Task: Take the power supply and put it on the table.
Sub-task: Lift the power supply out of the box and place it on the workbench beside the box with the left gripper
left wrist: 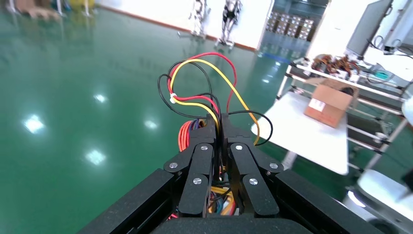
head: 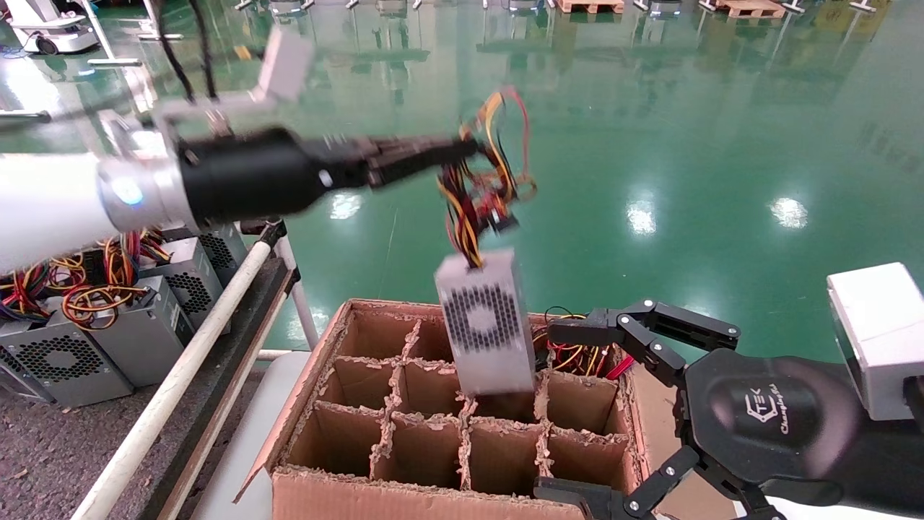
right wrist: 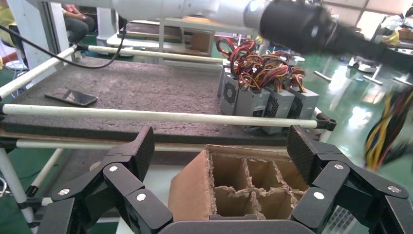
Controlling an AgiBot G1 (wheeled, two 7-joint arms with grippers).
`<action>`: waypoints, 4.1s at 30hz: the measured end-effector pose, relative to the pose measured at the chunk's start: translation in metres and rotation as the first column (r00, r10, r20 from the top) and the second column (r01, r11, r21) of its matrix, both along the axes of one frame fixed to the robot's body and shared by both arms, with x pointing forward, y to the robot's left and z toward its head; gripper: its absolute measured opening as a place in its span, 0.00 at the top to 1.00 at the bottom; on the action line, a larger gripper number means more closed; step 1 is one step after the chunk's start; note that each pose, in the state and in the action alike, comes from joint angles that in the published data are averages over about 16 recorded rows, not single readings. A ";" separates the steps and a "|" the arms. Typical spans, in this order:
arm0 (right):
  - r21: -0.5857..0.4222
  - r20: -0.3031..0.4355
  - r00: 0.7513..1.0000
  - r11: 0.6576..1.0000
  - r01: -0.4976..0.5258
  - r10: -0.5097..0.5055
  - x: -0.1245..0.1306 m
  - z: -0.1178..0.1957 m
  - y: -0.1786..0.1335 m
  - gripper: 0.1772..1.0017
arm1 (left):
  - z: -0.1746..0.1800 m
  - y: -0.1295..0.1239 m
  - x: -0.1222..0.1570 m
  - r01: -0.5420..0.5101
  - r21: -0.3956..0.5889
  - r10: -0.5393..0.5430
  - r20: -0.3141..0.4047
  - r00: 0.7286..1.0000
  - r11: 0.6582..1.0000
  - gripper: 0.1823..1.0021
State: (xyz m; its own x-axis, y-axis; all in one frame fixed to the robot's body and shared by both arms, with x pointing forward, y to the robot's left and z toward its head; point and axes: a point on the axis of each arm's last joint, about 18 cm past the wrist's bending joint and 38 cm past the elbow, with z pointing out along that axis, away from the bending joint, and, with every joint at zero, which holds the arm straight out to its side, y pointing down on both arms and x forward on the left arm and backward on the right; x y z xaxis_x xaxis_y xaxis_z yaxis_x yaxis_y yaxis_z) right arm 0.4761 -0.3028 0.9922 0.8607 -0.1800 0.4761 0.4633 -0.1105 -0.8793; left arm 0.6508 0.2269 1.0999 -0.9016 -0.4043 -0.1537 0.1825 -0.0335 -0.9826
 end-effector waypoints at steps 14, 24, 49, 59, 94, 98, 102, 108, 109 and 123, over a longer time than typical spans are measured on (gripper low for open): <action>0.000 0.000 1.000 1.000 0.000 0.000 0.000 0.000 0.000 0.00 | 0.046 0.084 -0.031 -0.133 -0.040 0.135 0.072 0.988 0.990 0.98; 0.000 0.000 1.000 1.000 0.000 0.000 0.000 0.000 0.000 0.00 | 0.038 0.151 -0.058 -0.224 -0.060 0.227 0.044 0.973 0.973 0.98; 0.000 0.000 1.000 1.000 0.000 0.000 0.000 0.000 0.000 0.00 | -0.007 0.250 -0.117 -0.412 -0.112 0.411 -0.037 0.911 0.904 0.98; 0.000 0.000 1.000 1.000 0.000 0.000 0.000 0.000 0.000 0.00 | -0.017 0.273 -0.140 -0.482 -0.121 0.479 -0.055 0.876 0.868 0.98; 0.000 0.000 1.000 1.000 0.000 0.000 0.000 0.000 0.000 0.00 | -0.068 0.313 -0.157 -0.605 -0.085 0.597 -0.098 0.796 0.792 0.99; 0.000 0.000 1.000 1.000 0.000 0.000 0.000 0.000 0.000 0.00 | -0.072 0.312 -0.154 -0.600 -0.083 0.592 -0.103 0.799 0.795 0.99; 0.000 0.000 1.000 1.000 0.000 0.000 0.000 0.000 0.000 0.00 | -0.078 0.310 -0.151 -0.595 -0.076 0.586 -0.112 0.802 0.800 0.99; 0.000 0.000 1.000 1.000 0.000 0.000 0.000 0.000 0.000 0.00 | -0.088 0.307 -0.148 -0.592 -0.065 0.582 -0.124 0.804 0.803 0.99; 0.000 0.000 1.000 1.000 0.000 0.000 0.000 0.000 0.000 0.00 | -0.090 0.307 -0.147 -0.591 -0.064 0.581 -0.125 0.804 0.804 0.99; 0.000 0.000 1.000 1.000 0.000 0.000 0.000 0.000 0.000 0.00 | -0.100 0.302 -0.143 -0.590 -0.042 0.583 -0.109 0.805 0.806 0.98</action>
